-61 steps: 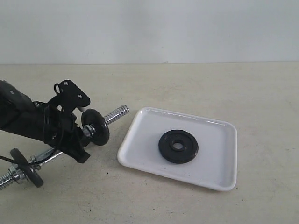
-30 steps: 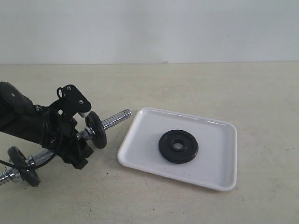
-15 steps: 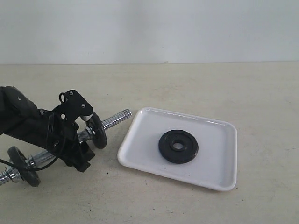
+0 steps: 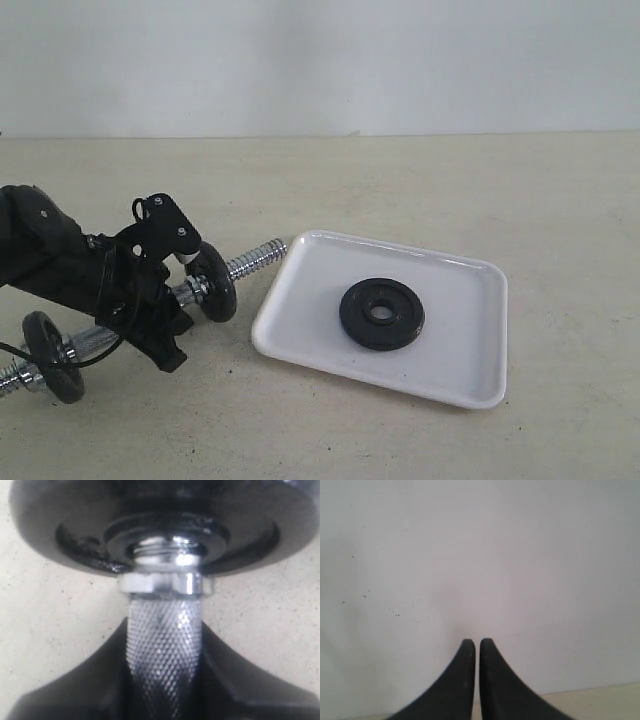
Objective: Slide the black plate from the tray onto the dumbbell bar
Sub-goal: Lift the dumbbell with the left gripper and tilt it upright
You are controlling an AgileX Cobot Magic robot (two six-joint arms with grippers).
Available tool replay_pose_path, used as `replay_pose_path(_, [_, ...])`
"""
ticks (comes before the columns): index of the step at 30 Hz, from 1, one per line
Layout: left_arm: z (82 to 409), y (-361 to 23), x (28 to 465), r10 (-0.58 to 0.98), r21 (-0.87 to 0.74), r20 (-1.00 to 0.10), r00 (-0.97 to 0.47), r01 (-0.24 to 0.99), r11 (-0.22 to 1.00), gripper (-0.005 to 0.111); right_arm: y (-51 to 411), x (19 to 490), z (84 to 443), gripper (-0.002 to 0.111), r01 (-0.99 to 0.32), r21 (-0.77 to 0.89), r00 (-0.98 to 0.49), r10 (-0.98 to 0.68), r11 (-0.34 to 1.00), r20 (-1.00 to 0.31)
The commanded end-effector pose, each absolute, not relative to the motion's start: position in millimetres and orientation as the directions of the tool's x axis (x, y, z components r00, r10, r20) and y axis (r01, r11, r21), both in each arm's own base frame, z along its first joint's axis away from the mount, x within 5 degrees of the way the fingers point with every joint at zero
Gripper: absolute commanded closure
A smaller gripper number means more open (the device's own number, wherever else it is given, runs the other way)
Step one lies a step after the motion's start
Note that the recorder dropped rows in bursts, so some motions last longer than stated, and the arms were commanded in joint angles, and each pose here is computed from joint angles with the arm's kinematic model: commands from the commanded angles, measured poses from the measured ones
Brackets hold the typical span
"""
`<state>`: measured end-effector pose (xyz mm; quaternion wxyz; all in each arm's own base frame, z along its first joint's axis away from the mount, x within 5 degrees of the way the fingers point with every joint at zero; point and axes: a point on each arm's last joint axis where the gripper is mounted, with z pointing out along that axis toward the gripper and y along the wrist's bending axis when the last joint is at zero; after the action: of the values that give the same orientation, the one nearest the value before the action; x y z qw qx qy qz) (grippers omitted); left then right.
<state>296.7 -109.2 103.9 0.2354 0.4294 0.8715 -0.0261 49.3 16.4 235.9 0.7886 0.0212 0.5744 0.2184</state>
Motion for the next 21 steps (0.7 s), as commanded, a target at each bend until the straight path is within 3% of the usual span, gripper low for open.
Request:
replay_pose_path(1, [93.7, -109.3, 288.3, 0.77, 0.111, -0.385, -0.508, 0.803, 0.585, 0.102, 16.1, 48.9, 236.5, 0.107, -0.315, 0.277, 0.253, 0.361, 0.908, -0.898])
replay_pose_path(6, [106.7, -111.3, 286.9, 0.758, 0.099, -0.414, -0.504, 0.803, 0.588, 0.102, 16.1, 48.9, 236.5, 0.107, -0.315, 0.277, 0.253, 0.361, 0.908, -0.898])
replay_pose_path(16, [209.9, -110.4, 277.4, 0.659, 0.236, -0.657, -0.366, 0.73, 0.641, 0.102, 16.1, 48.9, 236.5, 0.107, -0.315, 0.277, 0.253, 0.361, 0.908, -0.898])
replay_pose_path(21, [227.4, -109.1, 271.1, 0.648, 0.258, -0.688, -0.329, 0.723, 0.641, 0.102, 16.1, 48.9, 236.5, 0.107, -0.315, 0.277, 0.253, 0.361, 0.908, -0.898])
